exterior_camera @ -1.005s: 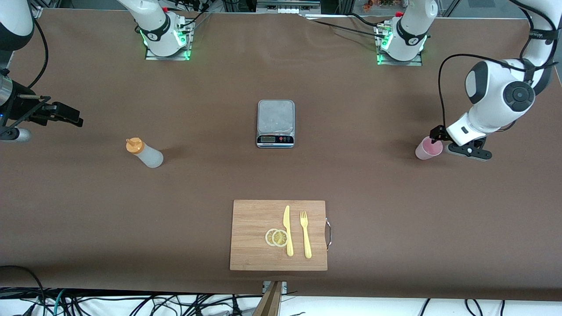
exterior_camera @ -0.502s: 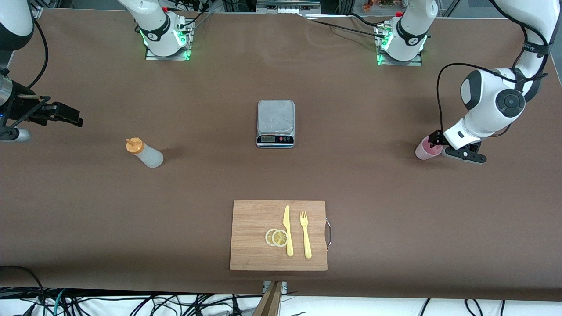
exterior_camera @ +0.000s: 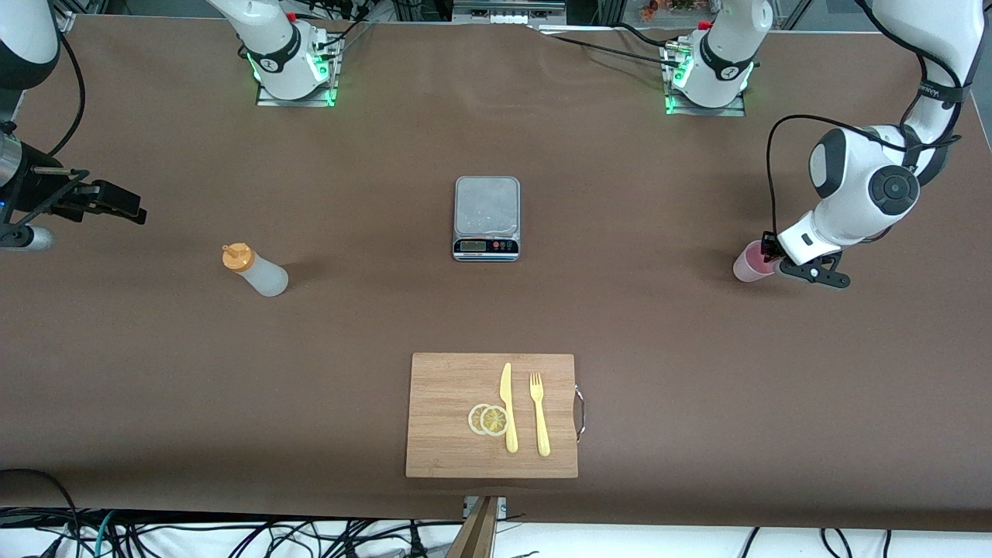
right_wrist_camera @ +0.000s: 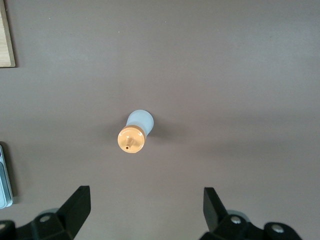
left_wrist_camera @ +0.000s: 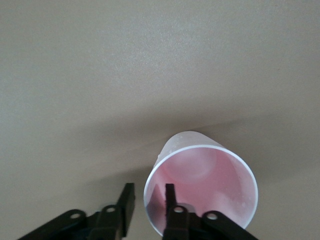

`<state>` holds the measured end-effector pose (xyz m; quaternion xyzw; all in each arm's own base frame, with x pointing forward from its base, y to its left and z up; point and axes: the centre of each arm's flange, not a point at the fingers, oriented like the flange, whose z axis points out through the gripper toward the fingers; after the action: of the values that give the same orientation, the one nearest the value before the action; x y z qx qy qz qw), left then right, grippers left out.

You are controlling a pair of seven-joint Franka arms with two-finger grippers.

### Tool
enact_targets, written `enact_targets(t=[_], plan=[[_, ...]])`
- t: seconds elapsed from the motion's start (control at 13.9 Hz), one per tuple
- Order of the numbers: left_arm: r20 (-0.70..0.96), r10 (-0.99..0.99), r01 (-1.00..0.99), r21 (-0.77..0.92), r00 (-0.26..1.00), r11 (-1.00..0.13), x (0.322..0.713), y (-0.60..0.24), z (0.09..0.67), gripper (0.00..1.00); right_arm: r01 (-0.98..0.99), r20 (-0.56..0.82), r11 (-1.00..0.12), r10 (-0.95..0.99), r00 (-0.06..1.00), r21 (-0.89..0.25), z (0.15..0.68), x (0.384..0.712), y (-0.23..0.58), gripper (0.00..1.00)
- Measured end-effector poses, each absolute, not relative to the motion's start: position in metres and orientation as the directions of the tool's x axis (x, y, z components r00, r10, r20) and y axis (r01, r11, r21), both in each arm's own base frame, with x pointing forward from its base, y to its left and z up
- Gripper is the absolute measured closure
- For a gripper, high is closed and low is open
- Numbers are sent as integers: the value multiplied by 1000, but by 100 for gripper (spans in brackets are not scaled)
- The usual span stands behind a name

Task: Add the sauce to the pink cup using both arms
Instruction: 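Carry the pink cup with the left gripper onto the scale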

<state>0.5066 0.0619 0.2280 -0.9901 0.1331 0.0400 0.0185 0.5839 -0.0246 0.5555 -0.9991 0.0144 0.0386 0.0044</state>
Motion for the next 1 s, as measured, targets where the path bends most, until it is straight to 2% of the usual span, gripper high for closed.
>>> enact_targets(t=[0.14,0.22,0.43,0.65,0.86,1.0], plan=[[-81,-266,-269,-27,961,-963,510,60,231,94,-30,-77,-1000,-29,997,-8,555,584,-25,0],[-88,-271,-274,-26,959,-961,511,58,235,96,-30,-77,-1000,-29,997,-8,555,584,-25,0],[-126,-290,-294,-16,949,-956,520,46,251,96,-30,-79,-1000,-30,996,-8,554,584,-25,0],[-185,-320,-326,1,929,-945,545,18,303,96,-31,-82,-999,-30,996,-7,553,585,-26,0],[-195,-323,-317,61,926,-946,564,-39,363,96,-31,-83,-999,-31,996,-7,552,585,-26,0],[-174,-315,-306,79,933,-949,565,-91,381,96,-32,-83,-999,-31,996,-7,552,585,-26,0]])
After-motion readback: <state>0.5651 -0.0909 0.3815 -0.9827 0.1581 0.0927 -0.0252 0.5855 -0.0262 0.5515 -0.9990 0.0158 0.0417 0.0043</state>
